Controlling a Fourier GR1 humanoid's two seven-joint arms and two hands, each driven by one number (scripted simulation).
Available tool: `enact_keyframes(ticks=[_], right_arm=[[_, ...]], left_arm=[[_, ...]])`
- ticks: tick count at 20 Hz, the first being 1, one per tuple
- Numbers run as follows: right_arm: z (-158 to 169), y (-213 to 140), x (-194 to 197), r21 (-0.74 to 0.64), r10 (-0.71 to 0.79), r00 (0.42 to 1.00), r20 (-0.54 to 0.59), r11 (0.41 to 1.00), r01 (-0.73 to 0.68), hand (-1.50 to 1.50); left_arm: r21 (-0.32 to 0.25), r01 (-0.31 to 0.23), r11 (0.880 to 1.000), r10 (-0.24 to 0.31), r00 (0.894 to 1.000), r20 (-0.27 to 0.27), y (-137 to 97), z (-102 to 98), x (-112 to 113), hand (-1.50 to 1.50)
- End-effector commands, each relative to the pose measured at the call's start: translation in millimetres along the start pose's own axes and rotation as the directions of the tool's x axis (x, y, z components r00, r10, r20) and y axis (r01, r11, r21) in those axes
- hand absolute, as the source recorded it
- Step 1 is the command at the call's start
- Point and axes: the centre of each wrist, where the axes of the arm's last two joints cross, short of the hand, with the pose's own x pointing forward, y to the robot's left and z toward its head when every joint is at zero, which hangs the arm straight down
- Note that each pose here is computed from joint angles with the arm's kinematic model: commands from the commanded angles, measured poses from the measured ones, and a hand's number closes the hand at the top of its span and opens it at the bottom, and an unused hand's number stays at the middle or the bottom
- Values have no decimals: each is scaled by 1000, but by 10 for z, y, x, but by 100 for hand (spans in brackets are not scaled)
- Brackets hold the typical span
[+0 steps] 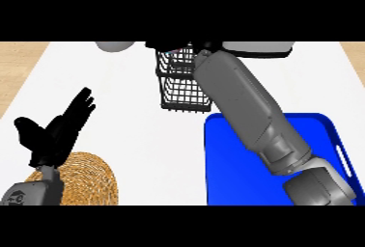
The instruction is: Pick the cupcake from the tray and place it in the tiered basket
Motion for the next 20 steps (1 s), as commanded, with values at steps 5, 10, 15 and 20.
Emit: enact_keyframes(ticks=[5, 10, 15, 20], right_arm=[[-108, -304, -146, -159, -336, 940, -57, 933, 324, -150], [-228, -665, -305, -276, -389, 921, -36, 889, 364, -150], [-374, -1346, -564, -386, -389, 920, -52, 857, 341, -150], [-225, -2026, -1073, -412, -370, 929, -20, 850, 330, -150]], left_arm=[[43, -12, 999, 13, 1000, -13, 105, 120, -157, 0], [23, -9, 1000, 9, 1000, -12, 90, 177, -44, 0], [56, -1, 998, 2, 1000, -12, 82, 205, -92, 0], [60, 15, 998, -13, 1000, -26, 127, 298, -112, 0]])
